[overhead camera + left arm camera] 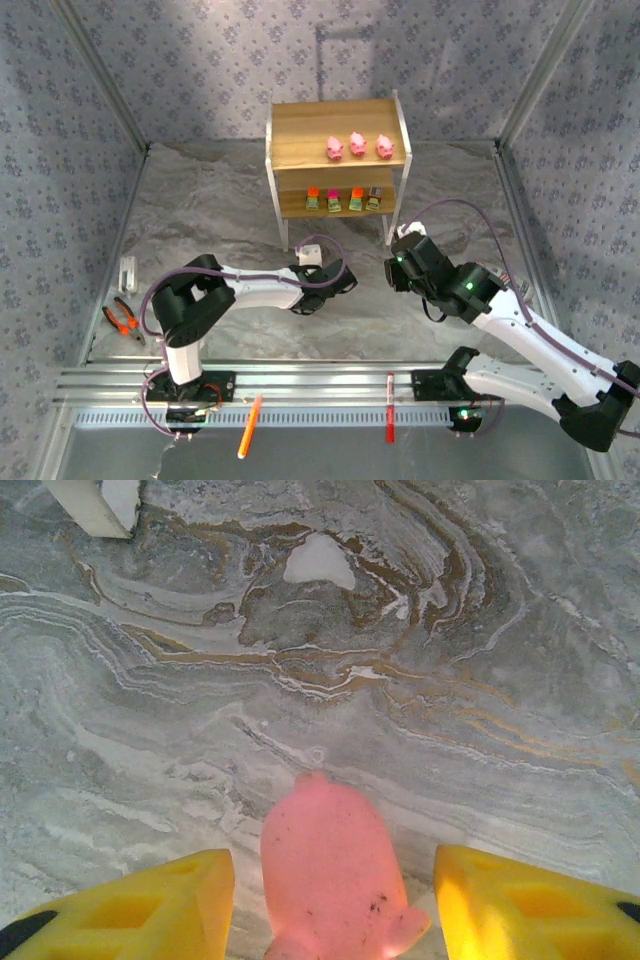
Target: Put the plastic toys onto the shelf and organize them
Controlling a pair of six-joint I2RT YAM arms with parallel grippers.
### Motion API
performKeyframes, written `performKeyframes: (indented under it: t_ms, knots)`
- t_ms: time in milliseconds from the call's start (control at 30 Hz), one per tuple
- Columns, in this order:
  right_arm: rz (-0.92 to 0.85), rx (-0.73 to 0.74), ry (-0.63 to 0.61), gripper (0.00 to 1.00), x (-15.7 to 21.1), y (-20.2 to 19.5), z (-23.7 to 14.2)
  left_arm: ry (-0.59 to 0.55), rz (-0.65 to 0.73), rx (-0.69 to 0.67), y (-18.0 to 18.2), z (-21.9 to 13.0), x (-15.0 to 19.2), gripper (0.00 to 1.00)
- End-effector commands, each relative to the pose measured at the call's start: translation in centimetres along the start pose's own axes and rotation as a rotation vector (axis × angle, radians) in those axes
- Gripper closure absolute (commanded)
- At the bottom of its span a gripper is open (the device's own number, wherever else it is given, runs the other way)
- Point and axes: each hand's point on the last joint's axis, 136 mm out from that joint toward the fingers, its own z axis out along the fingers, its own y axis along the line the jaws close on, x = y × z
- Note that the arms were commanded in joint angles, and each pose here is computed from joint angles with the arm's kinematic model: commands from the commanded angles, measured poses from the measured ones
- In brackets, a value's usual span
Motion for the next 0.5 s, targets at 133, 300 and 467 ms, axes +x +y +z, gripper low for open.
performKeyframes:
  t_ms: [133,300,467]
  knots:
    - [-0.003,-0.001,-0.002,0.63,0.03,-0.26,-0.15,0.022,-0.013,-0.011,-0.07,0.59,0.28,0.52]
    - [-0.002,-0.002,-0.004,0.63,-0.03,-0.24,-0.21,0.037,-0.015,-0.010,-0.17,0.76,0.54,0.52]
    - [-0.002,0.002,-0.004,0.64,-0.03,-0.36,-0.22,0.040,-0.016,-0.009,-0.27,0.86,0.62,0.58]
